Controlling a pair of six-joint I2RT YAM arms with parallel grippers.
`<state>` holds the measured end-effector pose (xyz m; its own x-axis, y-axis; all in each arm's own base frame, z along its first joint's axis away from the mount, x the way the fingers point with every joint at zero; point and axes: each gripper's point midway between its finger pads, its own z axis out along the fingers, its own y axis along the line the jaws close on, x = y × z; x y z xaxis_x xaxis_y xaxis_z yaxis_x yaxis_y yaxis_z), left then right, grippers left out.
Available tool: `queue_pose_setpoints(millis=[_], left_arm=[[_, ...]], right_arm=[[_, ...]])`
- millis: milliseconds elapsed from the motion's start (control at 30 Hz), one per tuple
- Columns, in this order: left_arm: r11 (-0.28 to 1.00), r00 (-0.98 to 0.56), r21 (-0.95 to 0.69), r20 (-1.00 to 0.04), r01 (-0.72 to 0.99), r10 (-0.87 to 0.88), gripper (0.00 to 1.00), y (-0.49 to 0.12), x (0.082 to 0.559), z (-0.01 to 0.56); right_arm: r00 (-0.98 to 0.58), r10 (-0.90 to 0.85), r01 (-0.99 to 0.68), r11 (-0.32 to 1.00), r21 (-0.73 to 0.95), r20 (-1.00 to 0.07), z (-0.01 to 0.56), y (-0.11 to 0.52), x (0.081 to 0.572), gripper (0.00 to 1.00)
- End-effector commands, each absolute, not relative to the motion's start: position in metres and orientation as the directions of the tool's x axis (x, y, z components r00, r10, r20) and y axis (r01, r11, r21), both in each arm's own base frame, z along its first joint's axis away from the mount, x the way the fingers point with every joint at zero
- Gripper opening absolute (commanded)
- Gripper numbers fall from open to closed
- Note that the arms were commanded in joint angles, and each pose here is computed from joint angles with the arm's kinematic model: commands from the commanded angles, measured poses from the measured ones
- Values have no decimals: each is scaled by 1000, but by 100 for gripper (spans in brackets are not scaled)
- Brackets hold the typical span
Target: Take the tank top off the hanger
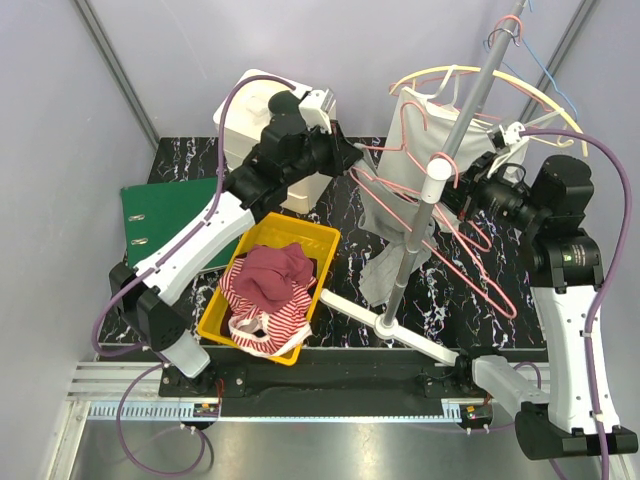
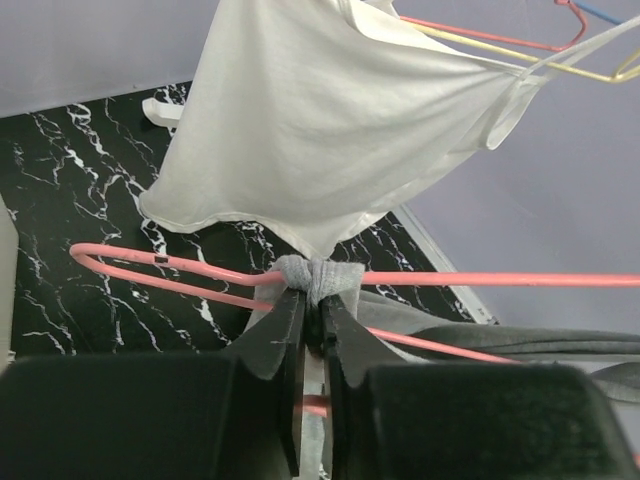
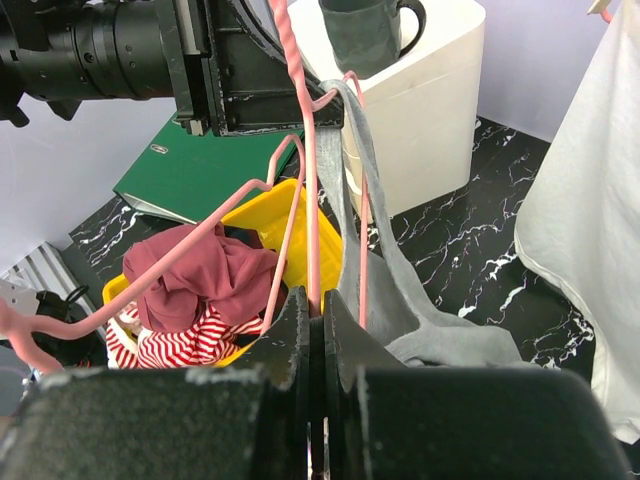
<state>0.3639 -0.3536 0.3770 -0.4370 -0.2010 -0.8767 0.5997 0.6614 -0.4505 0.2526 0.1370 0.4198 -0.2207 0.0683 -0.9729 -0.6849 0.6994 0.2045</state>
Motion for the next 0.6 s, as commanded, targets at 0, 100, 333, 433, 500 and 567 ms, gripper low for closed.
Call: queue_pose_setpoints(millis=[0,100,333,433,500,567], left_arm=[[693,-312,-390,-918,607,-243,2,-325,362,424],[750,-285,-366,-927,551,-243,0,-304,375,428],[861,-226,-300,-948,411,-222,0,-258,414,435],[887,-228,-276,-953,370,-201,0,-249,427,428],[883,-269,-299,-940,360,-209,0,-250,430,414],[865,-308,-321,-928,385,-207,0,-259,428,403]], right_arm=[[-140,82,-716,680,158,-987,438,139,240,0],[-129,79,-728,669,149,-988,437,140,229,0],[-133,100,-744,647,166,-986,436,143,211,0],[-112,117,-739,654,161,-987,443,142,204,0],[-85,137,-749,645,154,-987,451,143,201,0],[-77,165,-739,652,167,-983,458,142,204,0]])
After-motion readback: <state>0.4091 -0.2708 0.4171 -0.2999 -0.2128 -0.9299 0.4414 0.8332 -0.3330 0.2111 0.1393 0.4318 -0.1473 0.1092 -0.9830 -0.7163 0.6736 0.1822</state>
